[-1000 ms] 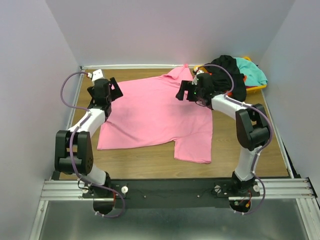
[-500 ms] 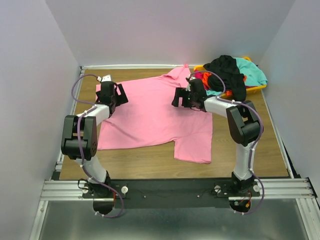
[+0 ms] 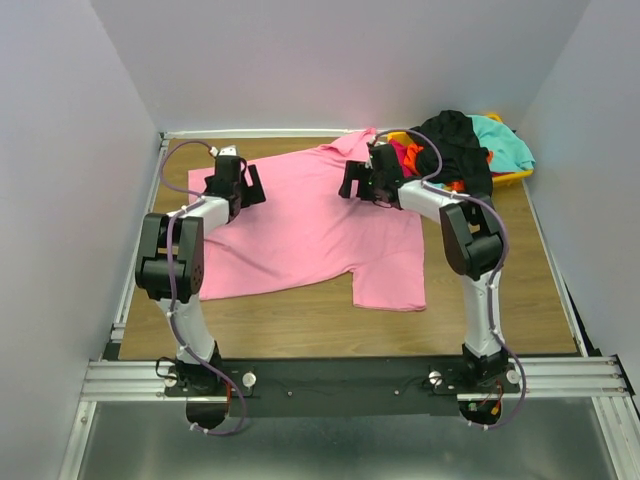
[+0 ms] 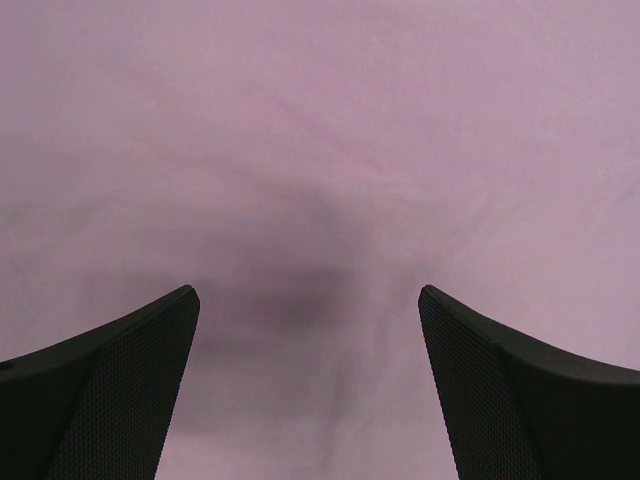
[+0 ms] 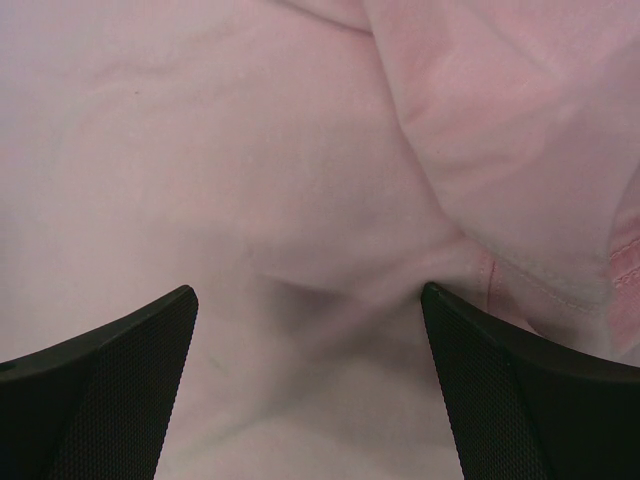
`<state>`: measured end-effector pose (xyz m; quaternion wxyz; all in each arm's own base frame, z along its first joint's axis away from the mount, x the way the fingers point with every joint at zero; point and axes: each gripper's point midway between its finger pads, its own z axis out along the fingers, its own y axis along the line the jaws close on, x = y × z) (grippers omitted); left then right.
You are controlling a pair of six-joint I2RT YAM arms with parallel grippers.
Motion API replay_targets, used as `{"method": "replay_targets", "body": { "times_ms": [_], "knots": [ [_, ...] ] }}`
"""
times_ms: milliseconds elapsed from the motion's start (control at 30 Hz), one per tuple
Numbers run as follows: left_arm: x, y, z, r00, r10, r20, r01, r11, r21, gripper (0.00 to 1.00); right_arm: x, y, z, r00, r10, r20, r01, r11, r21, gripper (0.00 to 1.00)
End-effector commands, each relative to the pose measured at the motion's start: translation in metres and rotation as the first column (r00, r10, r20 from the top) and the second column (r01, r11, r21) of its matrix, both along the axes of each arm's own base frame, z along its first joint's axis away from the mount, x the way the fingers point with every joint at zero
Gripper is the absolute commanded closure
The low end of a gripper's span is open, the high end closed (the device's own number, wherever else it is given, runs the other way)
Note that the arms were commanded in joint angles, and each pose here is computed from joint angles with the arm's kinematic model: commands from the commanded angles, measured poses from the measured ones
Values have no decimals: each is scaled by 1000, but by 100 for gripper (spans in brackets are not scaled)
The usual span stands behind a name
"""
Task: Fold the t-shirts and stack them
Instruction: Flatten the tshirt out, then fold the tshirt
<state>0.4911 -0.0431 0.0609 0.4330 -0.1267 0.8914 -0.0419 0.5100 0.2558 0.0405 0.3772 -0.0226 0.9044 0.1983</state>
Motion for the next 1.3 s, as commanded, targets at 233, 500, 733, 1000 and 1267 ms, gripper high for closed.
{"method": "replay_targets", "body": {
  "times_ms": [233, 500, 733, 1000, 1267],
  "knots": [
    [2, -13, 17, 1000, -16, 13, 15, 1000, 25, 2, 22, -28, -45, 989, -97, -112, 90, 993, -72, 0],
    [-36, -16, 26, 1000, 10, 20, -11, 1000, 23, 2, 45, -15, -12, 999, -33, -43, 31, 999, -40, 0],
    [-88, -36, 12, 1000, 16, -10, -16, 1000, 13, 2, 36, -11, 34, 1000, 5, 15, -5, 1000, -13, 0],
    [-118, -48, 13, 998, 57, 13, -55, 995, -88, 2, -8, -24, 67, 999, 34, 38, -34, 999, 4, 0],
    [-114, -62, -12, 999, -1, -51, -4, 995, -100, 2, -55, -34, 87, 996, 52, 69, -56, 997, 58, 0]
  ]
}}
